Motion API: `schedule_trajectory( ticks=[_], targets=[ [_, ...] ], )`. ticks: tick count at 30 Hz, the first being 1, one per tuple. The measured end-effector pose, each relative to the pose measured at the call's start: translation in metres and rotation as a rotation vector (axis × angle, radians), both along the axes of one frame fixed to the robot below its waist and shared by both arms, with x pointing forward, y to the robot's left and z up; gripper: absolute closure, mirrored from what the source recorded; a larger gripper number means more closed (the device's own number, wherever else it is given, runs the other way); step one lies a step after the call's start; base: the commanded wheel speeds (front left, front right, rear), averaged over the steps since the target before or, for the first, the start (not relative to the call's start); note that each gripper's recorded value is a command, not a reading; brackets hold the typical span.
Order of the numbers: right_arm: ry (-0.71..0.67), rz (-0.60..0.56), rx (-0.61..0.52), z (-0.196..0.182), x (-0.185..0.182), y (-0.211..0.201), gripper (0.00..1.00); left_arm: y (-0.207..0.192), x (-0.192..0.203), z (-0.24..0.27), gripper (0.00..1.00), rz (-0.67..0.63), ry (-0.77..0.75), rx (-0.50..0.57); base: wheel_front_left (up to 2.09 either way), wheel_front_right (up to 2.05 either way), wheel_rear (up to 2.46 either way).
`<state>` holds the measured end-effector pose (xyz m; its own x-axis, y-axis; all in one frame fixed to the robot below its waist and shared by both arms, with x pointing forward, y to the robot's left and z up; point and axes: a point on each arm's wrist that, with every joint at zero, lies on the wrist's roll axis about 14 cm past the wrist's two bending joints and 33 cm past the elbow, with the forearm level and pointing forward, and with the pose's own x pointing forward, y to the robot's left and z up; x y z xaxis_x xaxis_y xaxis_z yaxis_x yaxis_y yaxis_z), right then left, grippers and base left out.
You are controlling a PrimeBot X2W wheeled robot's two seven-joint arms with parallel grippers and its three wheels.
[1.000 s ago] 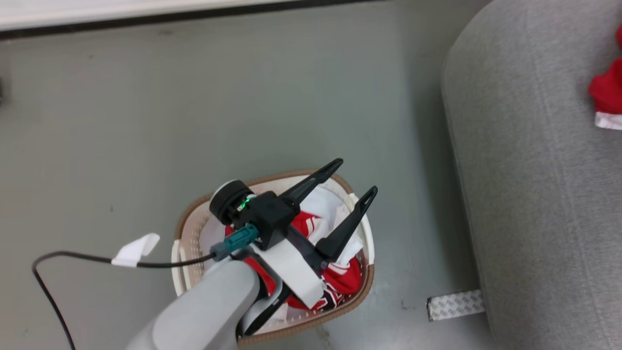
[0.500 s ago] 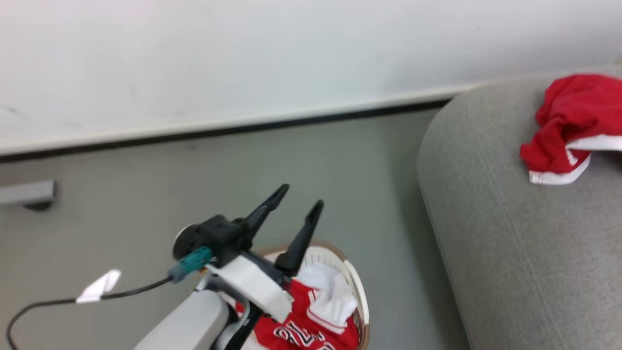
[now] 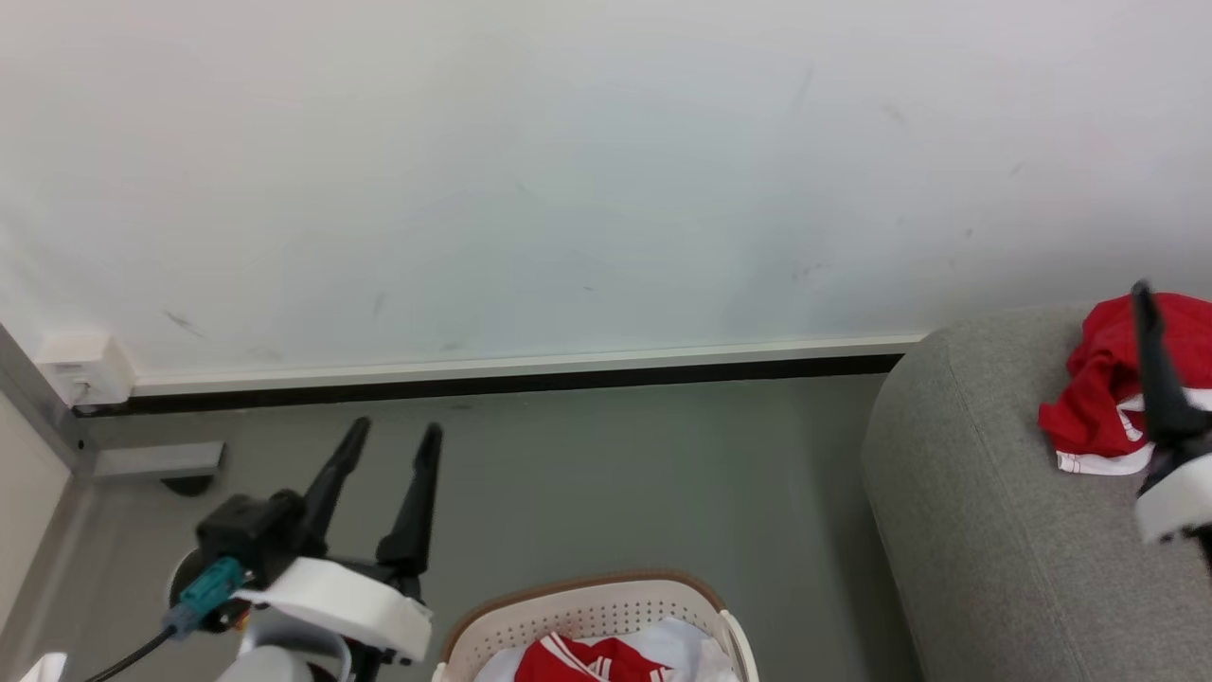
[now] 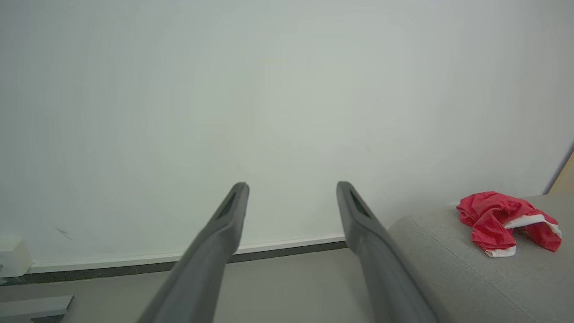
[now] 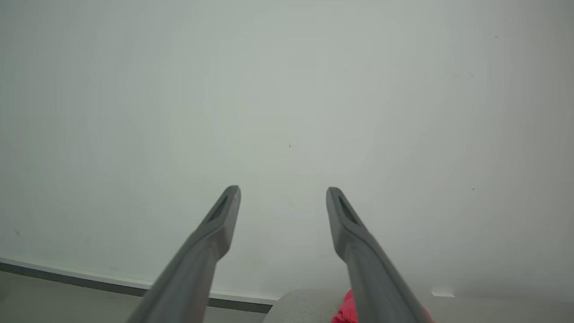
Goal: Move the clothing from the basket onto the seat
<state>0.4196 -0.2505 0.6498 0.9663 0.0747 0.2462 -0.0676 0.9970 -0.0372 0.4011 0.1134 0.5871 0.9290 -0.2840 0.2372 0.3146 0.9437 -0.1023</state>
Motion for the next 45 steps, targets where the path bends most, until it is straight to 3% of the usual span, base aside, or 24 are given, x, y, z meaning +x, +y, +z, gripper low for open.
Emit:
schedule_trajectory(
  ticks=[7, 14, 23, 45],
  targets=[
    [0.044, 0.125, 0.145, -0.064, -0.037, 0.072, 0.00, 0.045, -0.016, -0.018, 0.00, 0.160, 0.042, -0.029, 0.00, 0.00, 0.00],
    [0.089, 0.122, 0.228, -0.102, -0.054, 0.093, 0.00, 0.058, -0.029, -0.043, 0.00, 0.228, 0.083, 0.005, 0.00, 0.00, 0.00],
    [0.124, 0.131, 0.232, -0.119, -0.055, 0.106, 0.00, 0.058, -0.035, -0.055, 0.00, 0.232, 0.093, 0.019, 0.00, 0.00, 0.00],
    [0.120, 0.134, 0.242, -0.119, -0.047, 0.110, 0.00, 0.044, -0.027, -0.064, 0.00, 0.183, 0.104, 0.015, 0.00, 0.00, 0.00]
  ],
)
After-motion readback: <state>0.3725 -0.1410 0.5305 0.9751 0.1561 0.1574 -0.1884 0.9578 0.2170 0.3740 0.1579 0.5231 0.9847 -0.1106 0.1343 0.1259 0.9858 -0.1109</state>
